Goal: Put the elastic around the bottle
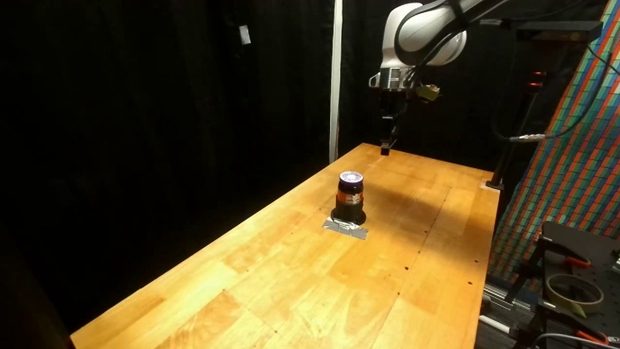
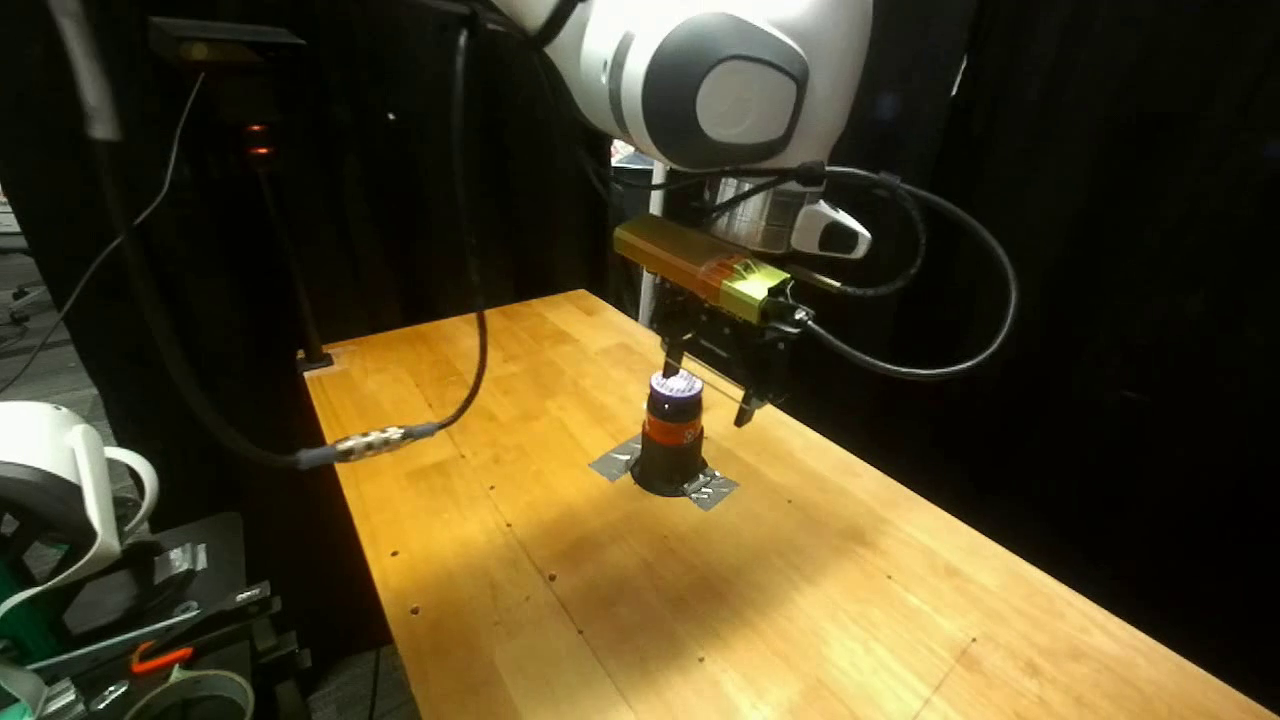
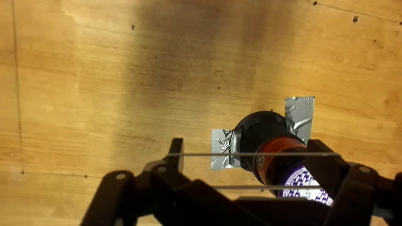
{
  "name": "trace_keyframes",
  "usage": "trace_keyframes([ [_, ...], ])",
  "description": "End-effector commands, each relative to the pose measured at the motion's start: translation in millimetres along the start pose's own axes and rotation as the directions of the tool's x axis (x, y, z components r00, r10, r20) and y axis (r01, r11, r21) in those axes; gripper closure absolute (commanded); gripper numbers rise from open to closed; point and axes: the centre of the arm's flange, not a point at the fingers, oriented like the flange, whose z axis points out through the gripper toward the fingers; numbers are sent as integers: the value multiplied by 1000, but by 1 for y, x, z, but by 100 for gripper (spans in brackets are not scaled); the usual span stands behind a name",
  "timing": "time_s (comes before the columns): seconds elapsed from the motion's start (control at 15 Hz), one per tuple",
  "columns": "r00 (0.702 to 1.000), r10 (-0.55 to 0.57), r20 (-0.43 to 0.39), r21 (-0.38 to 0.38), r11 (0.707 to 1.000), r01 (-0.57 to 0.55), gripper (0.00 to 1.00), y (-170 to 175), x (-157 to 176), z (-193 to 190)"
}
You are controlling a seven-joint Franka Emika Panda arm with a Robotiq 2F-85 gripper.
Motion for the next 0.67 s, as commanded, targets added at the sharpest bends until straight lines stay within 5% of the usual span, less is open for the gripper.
trace_keyframes([
  [0.0, 1000, 1, 17, 51, 999, -2, 0, -6, 76, 12],
  [0.6, 998, 56, 27, 151, 987, -60, 0, -41, 131, 39],
])
